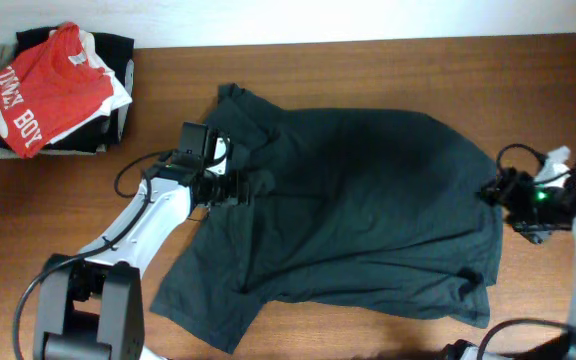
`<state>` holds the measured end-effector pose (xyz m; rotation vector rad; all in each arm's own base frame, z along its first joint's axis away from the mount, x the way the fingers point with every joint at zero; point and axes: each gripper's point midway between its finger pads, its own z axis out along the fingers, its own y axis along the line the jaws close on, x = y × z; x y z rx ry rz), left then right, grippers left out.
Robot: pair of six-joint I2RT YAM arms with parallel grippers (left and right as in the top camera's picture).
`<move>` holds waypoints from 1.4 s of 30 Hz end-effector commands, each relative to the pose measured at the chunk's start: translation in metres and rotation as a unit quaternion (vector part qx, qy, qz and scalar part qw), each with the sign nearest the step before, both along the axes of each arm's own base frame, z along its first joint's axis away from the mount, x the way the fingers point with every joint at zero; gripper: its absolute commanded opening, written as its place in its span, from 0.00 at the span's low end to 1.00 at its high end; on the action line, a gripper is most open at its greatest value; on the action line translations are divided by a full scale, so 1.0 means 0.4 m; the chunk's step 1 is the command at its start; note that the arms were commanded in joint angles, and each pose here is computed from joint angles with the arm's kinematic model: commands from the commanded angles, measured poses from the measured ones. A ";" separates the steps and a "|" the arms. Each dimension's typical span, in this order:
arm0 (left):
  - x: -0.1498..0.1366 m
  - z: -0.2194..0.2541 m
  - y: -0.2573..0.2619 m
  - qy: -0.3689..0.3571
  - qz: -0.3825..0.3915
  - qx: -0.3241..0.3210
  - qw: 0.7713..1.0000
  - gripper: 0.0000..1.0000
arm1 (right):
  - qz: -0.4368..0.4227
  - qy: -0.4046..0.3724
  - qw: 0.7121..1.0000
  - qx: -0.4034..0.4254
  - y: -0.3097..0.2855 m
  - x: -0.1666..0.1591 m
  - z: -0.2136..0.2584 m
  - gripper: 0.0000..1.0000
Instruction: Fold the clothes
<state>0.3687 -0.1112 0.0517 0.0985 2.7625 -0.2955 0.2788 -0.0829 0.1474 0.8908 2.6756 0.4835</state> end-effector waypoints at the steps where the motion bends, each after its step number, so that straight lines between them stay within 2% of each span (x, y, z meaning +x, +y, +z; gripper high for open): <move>1: -0.017 -0.028 -0.020 0.015 -0.057 -0.005 0.998 0.85 | 0.026 0.024 0.999 -0.005 0.018 0.014 -0.038 0.76; 2: -0.023 -0.031 -0.035 0.018 -0.076 -0.018 0.997 0.85 | 0.028 0.027 0.999 -0.004 0.021 0.017 -0.044 0.76; 4: -0.035 -0.028 -0.064 0.020 -0.112 -0.044 0.993 0.78 | 0.029 0.026 0.999 -0.004 0.019 0.019 -0.045 0.76; 8: -0.053 -0.026 -0.088 0.026 -0.136 -0.058 0.989 0.77 | 0.029 0.026 0.999 -0.004 0.019 0.019 -0.045 0.76; 10: -0.061 -0.030 -0.097 0.026 -0.150 -0.044 0.987 0.77 | 0.028 0.024 0.999 -0.008 0.016 0.022 -0.045 0.76; 13: -0.063 -0.047 -0.082 0.025 -0.136 0.022 0.990 0.77 | 0.028 0.025 0.999 -0.010 0.015 0.022 -0.046 0.76; 14: -0.058 -0.048 -0.071 0.024 -0.126 0.032 0.991 0.73 | 0.028 0.025 0.999 -0.009 0.015 0.021 -0.045 0.73; 16: -0.047 -0.051 -0.039 0.021 -0.101 0.055 0.993 0.43 | 0.028 0.025 0.999 -0.009 0.015 0.021 -0.045 0.62; 17: -0.040 -0.052 -0.019 0.021 -0.082 0.068 0.994 0.24 | 0.028 0.025 0.999 -0.009 0.015 0.021 -0.045 0.59; 19: -0.029 -0.052 0.017 0.021 -0.061 0.071 0.995 0.02 | 0.028 0.025 0.999 -0.009 0.015 0.021 -0.045 0.59; 22: -0.014 -0.052 0.074 0.024 -0.028 0.071 0.997 0.01 | 0.027 0.026 0.999 -0.011 0.013 0.020 -0.046 0.59; 25: -0.007 -0.026 0.197 0.044 0.075 0.096 0.991 0.01 | 0.026 0.028 0.999 -0.016 0.009 0.019 -0.048 0.58; 27: -0.023 0.030 0.312 0.064 0.166 0.112 0.978 0.01 | 0.025 0.030 0.999 -0.019 0.006 0.018 -0.049 0.58; 29: -0.079 0.066 0.402 0.091 0.272 0.111 0.952 0.01 | 0.025 0.028 0.999 -0.020 0.005 0.020 -0.048 0.58; 31: -0.130 0.073 0.445 0.121 0.316 0.104 0.935 0.62 | 0.025 0.025 0.999 -0.021 0.004 0.024 -0.047 0.58; 32: -0.140 0.071 0.449 0.129 0.319 0.101 0.933 0.99 | 0.025 0.024 0.999 -0.022 0.003 0.025 -0.047 0.58; 34: -0.142 0.071 0.444 0.132 0.318 0.097 0.934 0.99 | 0.025 0.021 0.999 -0.023 0.001 0.029 -0.046 0.59; 37: -0.105 0.081 0.418 0.111 0.308 0.072 0.942 0.99 | 0.040 0.016 0.999 -0.027 0.020 0.042 -0.059 0.59; 38: -0.093 0.086 0.410 0.103 0.304 0.065 0.945 0.99 | 0.042 0.026 0.998 -0.037 0.024 0.044 -0.077 0.54; 42: -0.085 0.087 0.405 0.098 0.301 0.060 0.947 0.99 | 0.050 0.076 0.995 -0.044 0.040 0.062 -0.175 0.04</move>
